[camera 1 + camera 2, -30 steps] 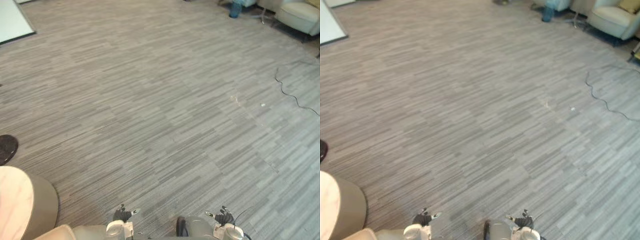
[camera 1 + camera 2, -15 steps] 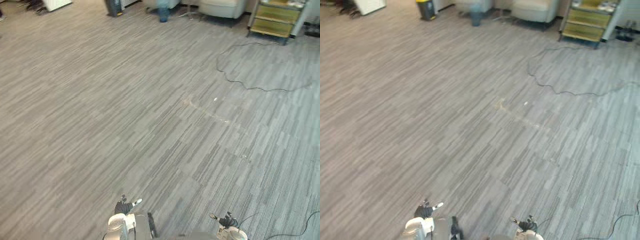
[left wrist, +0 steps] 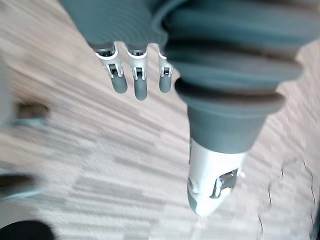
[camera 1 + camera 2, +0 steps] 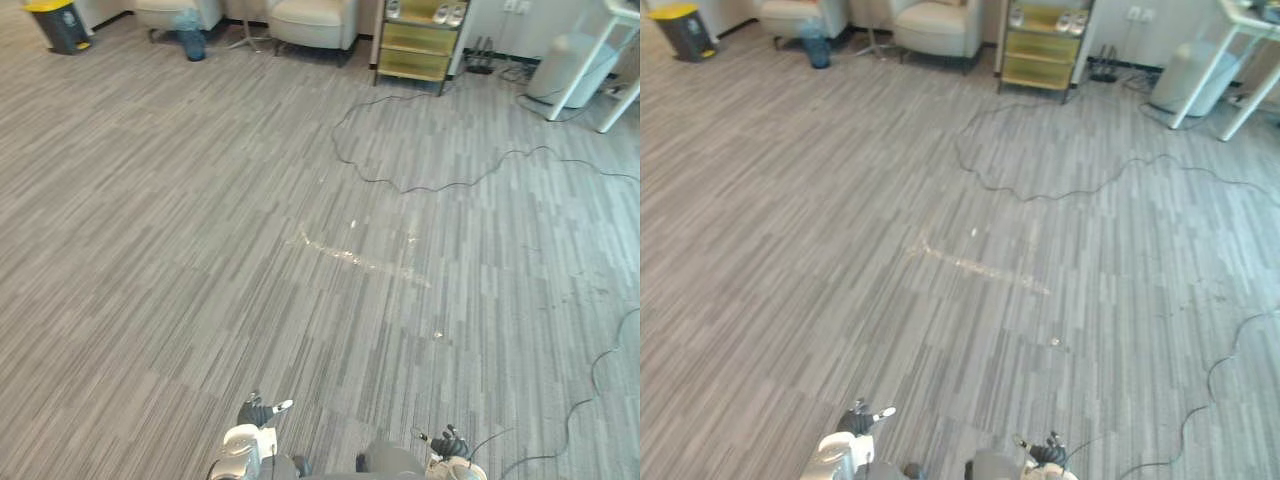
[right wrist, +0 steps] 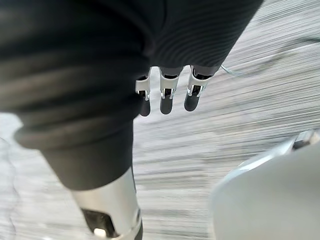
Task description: Pick up cushions and gather them together orderly.
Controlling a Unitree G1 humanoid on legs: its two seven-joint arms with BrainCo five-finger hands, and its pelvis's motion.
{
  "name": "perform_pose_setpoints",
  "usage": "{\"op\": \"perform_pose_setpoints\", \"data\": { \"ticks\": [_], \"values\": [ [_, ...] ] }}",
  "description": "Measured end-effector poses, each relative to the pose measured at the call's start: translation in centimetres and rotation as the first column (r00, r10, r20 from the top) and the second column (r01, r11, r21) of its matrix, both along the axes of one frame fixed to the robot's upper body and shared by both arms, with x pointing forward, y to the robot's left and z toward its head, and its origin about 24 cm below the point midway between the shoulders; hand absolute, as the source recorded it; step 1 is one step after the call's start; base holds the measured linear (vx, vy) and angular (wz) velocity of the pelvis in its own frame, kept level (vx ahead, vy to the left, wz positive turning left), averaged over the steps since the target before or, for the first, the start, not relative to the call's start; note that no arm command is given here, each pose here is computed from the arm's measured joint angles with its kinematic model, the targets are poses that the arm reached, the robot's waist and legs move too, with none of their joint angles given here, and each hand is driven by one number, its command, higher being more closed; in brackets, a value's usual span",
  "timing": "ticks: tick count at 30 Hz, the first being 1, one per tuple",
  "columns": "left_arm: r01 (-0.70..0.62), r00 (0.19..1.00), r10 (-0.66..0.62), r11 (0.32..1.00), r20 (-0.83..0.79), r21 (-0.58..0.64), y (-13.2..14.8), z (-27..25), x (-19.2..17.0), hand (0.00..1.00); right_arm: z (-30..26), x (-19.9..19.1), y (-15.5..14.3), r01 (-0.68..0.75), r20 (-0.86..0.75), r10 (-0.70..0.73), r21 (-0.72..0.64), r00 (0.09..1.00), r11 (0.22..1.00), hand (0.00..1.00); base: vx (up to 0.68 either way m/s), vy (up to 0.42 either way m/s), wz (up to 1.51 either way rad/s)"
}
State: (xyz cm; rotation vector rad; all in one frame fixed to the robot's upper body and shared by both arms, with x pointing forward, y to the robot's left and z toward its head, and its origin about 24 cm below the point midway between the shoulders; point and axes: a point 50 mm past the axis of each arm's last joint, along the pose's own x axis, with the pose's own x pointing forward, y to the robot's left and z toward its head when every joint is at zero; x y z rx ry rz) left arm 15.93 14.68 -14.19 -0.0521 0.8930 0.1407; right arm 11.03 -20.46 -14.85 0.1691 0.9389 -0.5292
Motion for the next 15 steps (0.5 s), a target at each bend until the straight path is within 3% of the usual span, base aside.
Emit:
{"op": "perform_pose_setpoints", "data": {
  "ticks": [9,15],
  "values": [
    [-0.020,0.999,0.020,1.000,-0.032,0.006,0.3,-0.4,-1.0,0.00,0.3,0.8,-0.8,0.040,0.018,-0.040,-0.002,0.999,0.999,0.00,0.53,-0.243,0.09],
    [-0.064,0.997,0.063,0.998,0.036,0.013,1.0,0.3,-0.8,0.00,0.3,1.5,0.2,-0.025,0.024,0.025,0.008,0.999,1.000,0.00,0.44,-0.146,-0.77]
  ]
}}
